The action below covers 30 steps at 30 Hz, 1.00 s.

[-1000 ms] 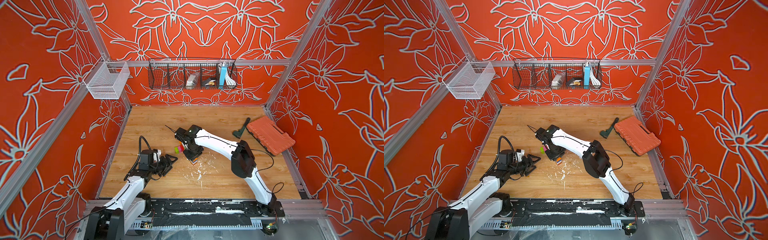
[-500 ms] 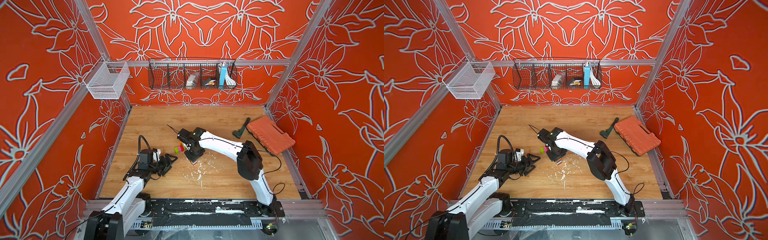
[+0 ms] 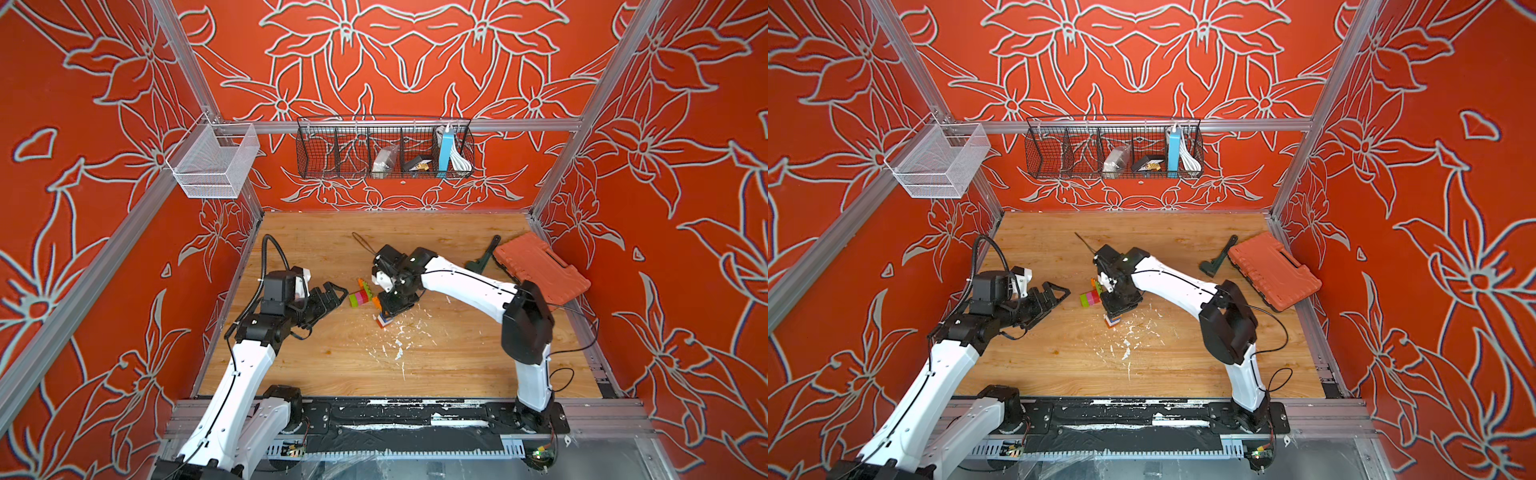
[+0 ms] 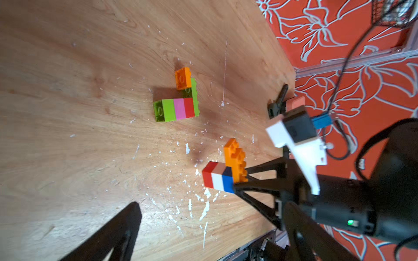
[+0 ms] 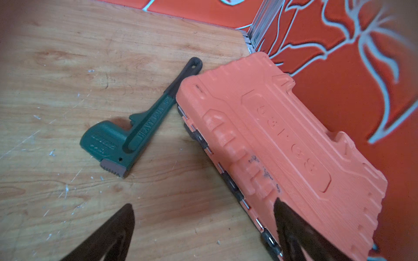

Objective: Assemble the letter r with lego
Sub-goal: Assemble the lego brick with the lego brick, then place the lego brick at the center of the board.

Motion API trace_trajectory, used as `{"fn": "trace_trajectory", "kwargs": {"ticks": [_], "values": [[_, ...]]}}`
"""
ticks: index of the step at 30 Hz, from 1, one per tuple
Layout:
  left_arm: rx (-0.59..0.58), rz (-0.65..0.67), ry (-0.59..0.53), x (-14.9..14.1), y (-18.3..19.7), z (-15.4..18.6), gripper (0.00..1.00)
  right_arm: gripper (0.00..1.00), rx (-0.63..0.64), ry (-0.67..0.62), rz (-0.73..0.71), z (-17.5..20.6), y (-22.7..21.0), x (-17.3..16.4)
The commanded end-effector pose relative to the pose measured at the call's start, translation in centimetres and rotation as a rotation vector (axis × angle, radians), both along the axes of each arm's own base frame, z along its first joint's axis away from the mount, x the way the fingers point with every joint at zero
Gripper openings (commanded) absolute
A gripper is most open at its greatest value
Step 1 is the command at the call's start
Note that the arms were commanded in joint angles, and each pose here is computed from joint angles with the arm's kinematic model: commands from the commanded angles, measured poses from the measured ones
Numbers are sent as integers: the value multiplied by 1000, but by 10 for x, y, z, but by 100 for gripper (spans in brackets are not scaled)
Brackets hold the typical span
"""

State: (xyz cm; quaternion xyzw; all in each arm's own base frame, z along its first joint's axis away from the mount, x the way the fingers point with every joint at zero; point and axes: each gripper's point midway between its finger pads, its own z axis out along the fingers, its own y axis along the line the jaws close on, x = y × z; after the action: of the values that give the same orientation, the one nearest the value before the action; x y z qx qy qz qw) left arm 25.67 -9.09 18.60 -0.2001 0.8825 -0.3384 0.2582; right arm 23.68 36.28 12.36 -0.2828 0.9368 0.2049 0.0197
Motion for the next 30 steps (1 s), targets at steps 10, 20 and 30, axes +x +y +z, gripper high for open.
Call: {"fn": "trace_trajectory", "kwargs": {"ticks": [10, 20, 30], "values": [[73, -136, 133, -10, -13, -25, 99, 23, 437, 364, 22, -15, 44, -21], [45, -139, 175, -19, -22, -46, 99, 26, 375, 404, 9, -59, 31, -32], [30, -134, 187, -23, -23, -56, 99, 57, 327, 397, -21, -74, 13, -33]]}}
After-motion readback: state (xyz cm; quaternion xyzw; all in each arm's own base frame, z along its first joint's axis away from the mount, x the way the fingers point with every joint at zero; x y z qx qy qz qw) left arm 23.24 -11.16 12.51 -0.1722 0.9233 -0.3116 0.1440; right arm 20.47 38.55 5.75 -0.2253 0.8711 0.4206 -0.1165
